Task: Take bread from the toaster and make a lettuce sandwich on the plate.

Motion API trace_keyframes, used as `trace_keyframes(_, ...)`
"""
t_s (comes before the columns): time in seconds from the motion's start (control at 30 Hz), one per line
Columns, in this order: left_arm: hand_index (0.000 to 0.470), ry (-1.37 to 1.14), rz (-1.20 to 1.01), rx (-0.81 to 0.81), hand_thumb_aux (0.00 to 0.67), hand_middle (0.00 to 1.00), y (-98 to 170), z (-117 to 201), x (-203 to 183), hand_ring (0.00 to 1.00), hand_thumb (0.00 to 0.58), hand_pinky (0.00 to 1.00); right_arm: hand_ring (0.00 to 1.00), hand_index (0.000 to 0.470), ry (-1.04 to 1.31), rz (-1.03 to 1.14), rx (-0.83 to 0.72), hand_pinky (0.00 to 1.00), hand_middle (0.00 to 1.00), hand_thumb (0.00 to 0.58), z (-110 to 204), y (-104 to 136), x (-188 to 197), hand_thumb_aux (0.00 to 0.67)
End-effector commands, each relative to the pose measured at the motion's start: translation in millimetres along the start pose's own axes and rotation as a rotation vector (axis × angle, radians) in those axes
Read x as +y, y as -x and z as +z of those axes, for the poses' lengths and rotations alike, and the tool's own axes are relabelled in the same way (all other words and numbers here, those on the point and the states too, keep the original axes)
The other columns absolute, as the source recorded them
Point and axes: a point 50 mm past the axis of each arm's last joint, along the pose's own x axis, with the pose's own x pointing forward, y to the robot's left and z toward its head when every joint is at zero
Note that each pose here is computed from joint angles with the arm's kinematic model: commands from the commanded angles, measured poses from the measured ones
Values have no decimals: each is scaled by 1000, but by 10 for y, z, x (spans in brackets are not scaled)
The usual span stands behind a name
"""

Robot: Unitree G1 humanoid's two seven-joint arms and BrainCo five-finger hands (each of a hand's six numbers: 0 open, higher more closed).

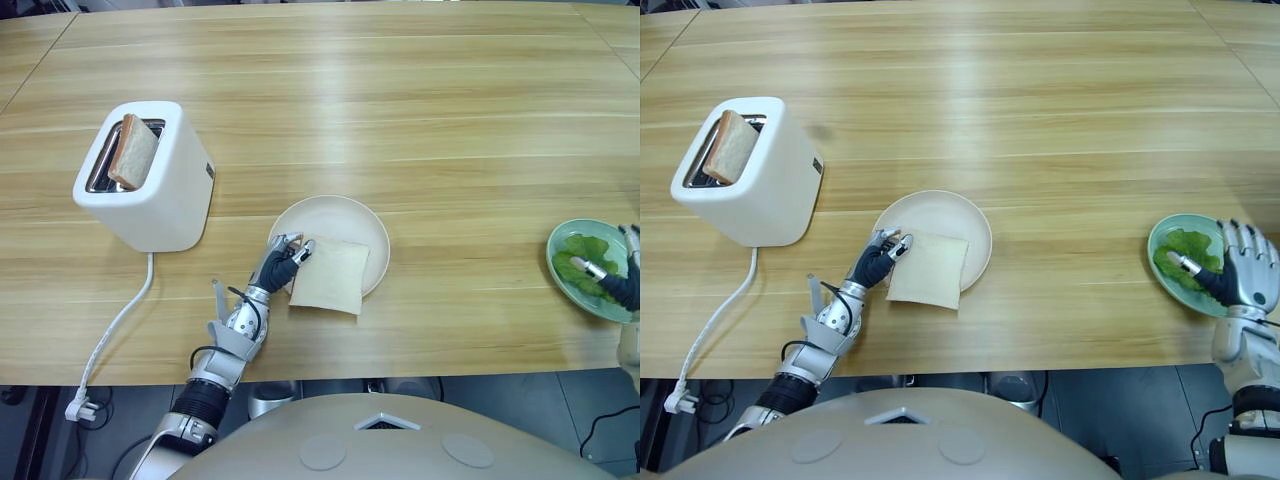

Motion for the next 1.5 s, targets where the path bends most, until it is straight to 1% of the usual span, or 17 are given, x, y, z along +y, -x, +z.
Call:
trace_keyframes(0.03,460,97,20,-13,670,1000,-23,86,71,1000,580,1000,0,0,18,92,27,0,0,0,14,80,199,0)
trace_keyframes(0.23,460,108,26,0,670,1000,-88,118,189,1000,580,1000,0,0,31,173,58,0,0,0,-13,188,339,0)
trace_keyframes(0.47,460,148,39,-31,670,1000,-193,248,288,1000,580,1000,0,0,48,197,100,0,0,0,-135,298,359,0)
trace_keyframes(0.6,460,170,32,-26,670,1000,-274,260,312,1000,580,1000,0,0,54,212,105,0,0,0,-149,347,391,0)
trace_keyframes(0.73,460,212,18,-11,670,1000,-331,247,319,1000,580,1000,0,0,49,182,108,0,0,0,-156,349,373,0)
trace_keyframes(0.9,460,323,-22,-62,670,1000,-371,402,305,1000,580,1000,0,0,52,115,119,0,0,0,-203,319,290,0)
trace_keyframes(1.0,460,313,-16,-75,670,1000,-448,445,366,1000,580,1000,0,0,49,74,125,0,0,0,-223,301,244,0)
trace_keyframes(1.07,460,266,-13,-53,670,1000,-520,390,393,1000,580,1000,0,0,49,52,124,0,0,0,-226,294,225,0)
trace_keyframes(1.27,460,156,-60,83,670,1000,-687,36,298,1000,580,1000,0,0,49,-25,111,0,0,0,-232,232,127,0)
trace_keyframes(1.37,460,117,-73,120,670,1000,-696,-87,246,1000,580,1000,0,0,49,-37,107,0,0,0,-219,235,132,0)
trace_keyframes(1.5,460,67,-108,155,670,1000,-644,-212,168,1000,580,1000,0,0,46,-69,99,0,0,0,-232,226,86,0)
